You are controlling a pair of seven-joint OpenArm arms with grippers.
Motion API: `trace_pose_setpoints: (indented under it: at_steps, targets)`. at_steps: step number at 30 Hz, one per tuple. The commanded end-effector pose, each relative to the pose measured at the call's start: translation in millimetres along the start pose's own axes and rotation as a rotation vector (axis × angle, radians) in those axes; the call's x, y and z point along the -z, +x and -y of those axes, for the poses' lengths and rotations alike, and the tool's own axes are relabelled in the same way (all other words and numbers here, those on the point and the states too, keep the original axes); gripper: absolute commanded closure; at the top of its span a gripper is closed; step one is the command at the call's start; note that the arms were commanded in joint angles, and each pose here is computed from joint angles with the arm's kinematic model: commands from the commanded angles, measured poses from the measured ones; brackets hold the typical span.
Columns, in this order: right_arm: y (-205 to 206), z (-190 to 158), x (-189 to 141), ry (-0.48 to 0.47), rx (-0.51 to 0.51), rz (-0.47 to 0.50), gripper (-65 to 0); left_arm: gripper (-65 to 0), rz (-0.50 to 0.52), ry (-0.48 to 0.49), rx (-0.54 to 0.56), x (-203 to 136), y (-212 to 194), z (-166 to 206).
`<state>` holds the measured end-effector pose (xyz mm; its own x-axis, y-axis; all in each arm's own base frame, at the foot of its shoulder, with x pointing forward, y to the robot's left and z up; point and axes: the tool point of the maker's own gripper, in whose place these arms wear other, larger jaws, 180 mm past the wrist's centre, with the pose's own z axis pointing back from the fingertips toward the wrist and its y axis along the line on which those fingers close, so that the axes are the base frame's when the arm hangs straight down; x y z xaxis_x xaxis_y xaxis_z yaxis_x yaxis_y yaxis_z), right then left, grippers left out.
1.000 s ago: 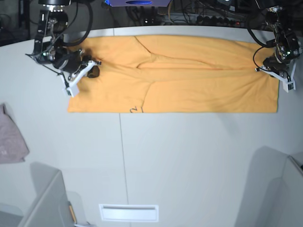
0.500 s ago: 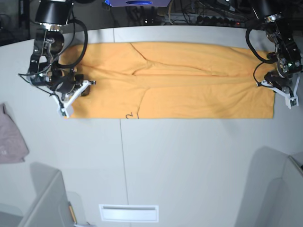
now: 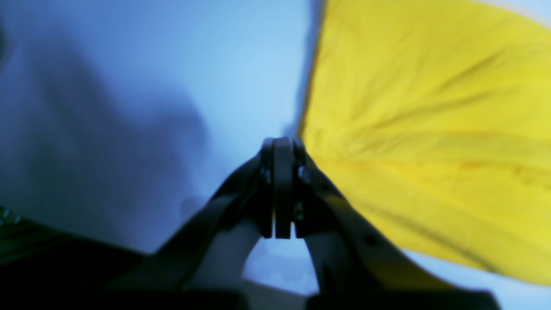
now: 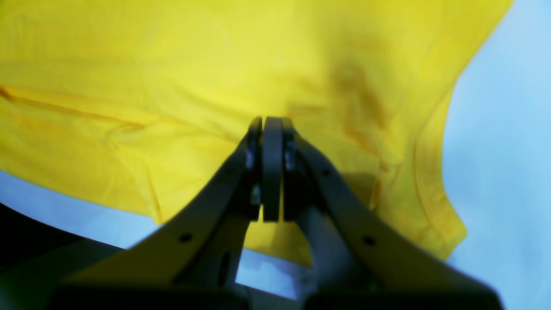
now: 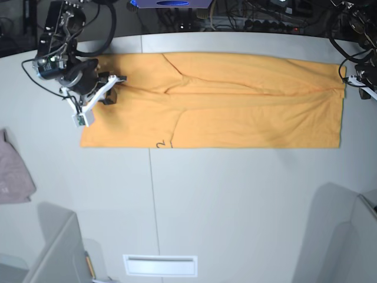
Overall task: Fold the T-shirt properly
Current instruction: 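Smooth the folded shirt flat by pulling its ends apart with both grippers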
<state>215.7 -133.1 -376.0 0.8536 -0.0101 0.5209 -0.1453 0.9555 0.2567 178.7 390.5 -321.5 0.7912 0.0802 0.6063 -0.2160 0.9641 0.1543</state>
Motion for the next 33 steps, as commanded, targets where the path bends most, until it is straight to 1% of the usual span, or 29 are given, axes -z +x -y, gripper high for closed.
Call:
trace_pose_setpoints:
  at_steps: [1,2,3,5,7,10,12,16,19,22,29,32,33]
  targets:
    - [5.6,-0.6,-3.9,0.004,-0.010,0.029,0.0,-7.6,0.057,-0.005,0.026,-4.8,16.7,-1.2]
    - [3.0,-0.6,-4.0,0.004,-0.007,0.028,0.0,-15.6,0.054,-0.008,0.031,-4.2,15.5,-1.2]
    - [-0.2,-2.1,-3.9,0.007,-0.005,0.032,0.0,-25.2,0.052,-0.015,0.035,-2.8,15.1,-0.6]
    - [-5.9,-3.0,-4.4,0.009,0.004,0.048,0.0,-46.4,0.041,-0.032,0.039,2.1,11.2,0.2]
    - [-9.5,-3.0,-5.3,0.008,0.011,0.063,0.0,-64.5,0.059,-0.055,0.022,10.7,15.4,2.9]
    - [-12.2,-1.1,-6.3,0.003,0.017,0.063,0.0,-65.0,0.089,-0.088,-0.049,29.4,11.7,2.0]
    - [-11.8,-0.9,-6.1,0.003,0.018,0.066,0.0,-65.0,0.092,-0.130,-0.082,46.5,8.2,10.9]
    - [-11.2,0.3,-6.1,0.000,0.017,0.068,0.0,-65.0,0.045,-0.193,-0.104,74.1,-7.8,23.9]
    - [-11.2,0.3,-6.1,0.000,0.017,0.068,0.0,-65.0,0.032,-0.209,-0.150,85.8,-15.9,26.2]
    - [-11.9,0.3,-6.1,-0.001,0.018,0.066,0.0,-65.0,0.003,-0.218,-0.169,91.5,-26.0,28.5]
    - [-11.9,0.1,-6.0,0.000,0.020,0.067,0.0,-64.7,0.006,-0.225,-0.173,93.2,-23.6,31.2]
    - [-11.9,0.1,-6.0,0.000,0.020,0.067,0.0,-50.4,-0.008,-0.222,-0.174,94.2,-28.2,31.1]
    - [-11.9,0.1,-6.0,0.000,0.020,0.067,0.0,-44.1,-0.018,-0.227,-0.186,95.8,-32.5,31.8]
